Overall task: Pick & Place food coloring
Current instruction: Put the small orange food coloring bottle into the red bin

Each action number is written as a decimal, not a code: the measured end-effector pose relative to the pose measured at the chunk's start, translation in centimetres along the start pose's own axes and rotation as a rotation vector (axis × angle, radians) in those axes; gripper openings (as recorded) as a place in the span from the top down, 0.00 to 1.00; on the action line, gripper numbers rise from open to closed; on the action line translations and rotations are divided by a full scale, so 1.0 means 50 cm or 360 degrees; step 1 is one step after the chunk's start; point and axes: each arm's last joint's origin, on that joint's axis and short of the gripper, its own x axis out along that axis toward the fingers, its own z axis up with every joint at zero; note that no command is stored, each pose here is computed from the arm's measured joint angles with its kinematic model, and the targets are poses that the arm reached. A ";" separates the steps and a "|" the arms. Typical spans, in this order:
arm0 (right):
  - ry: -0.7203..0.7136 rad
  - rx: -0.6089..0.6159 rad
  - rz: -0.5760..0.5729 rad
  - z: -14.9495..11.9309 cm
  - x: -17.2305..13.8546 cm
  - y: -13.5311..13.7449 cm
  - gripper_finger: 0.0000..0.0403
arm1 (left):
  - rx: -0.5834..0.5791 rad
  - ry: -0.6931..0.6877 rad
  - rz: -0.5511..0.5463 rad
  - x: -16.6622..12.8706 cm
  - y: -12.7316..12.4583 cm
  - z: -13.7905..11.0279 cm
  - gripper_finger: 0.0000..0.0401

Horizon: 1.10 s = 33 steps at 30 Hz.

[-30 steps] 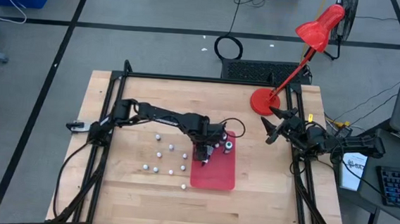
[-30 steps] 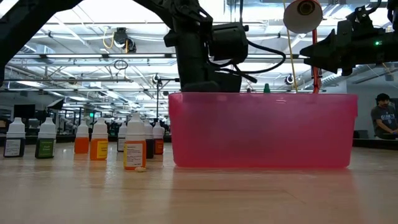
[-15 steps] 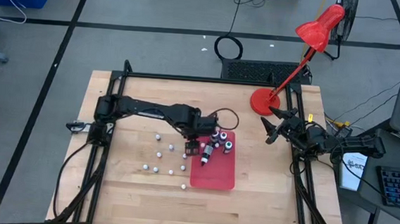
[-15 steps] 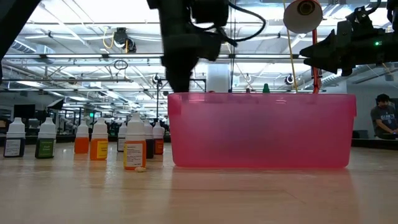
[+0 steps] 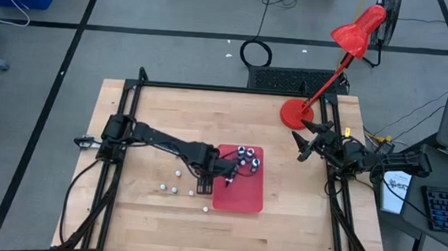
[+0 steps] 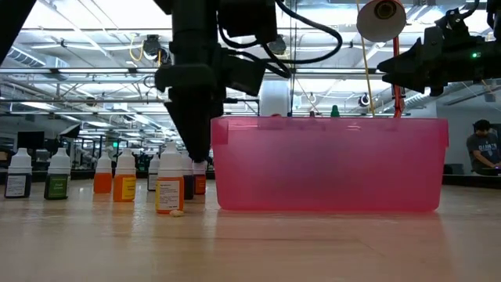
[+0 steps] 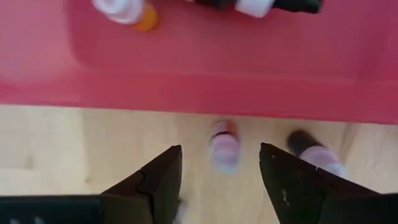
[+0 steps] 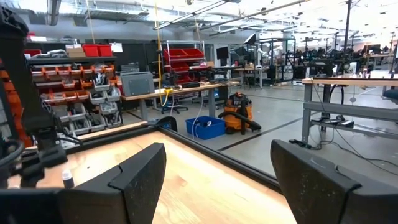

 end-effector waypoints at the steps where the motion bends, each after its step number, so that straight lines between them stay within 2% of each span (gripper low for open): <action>1: 0.0000 0.0007 0.0001 0.000 0.000 0.000 0.31 | 0.0003 -0.0015 -0.0017 0.005 -0.003 0.000 0.47; 10: 0.0000 0.0024 0.0001 0.000 0.000 0.000 0.31 | -0.0004 -0.0056 -0.0137 0.033 -0.009 -0.006 0.47; 27: 0.0000 0.0072 0.0001 0.000 0.000 0.000 0.31 | 0.0027 -0.0060 -0.0064 0.058 0.004 -0.017 0.47; 30: 0.0000 0.0072 0.0001 0.000 0.000 0.000 0.31 | 0.0038 -0.0063 -0.0050 0.058 0.004 -0.017 0.51; 33: 0.0001 0.0071 0.0001 0.000 0.000 0.000 0.31 | 0.0059 -0.0063 -0.0048 0.058 0.004 -0.017 0.62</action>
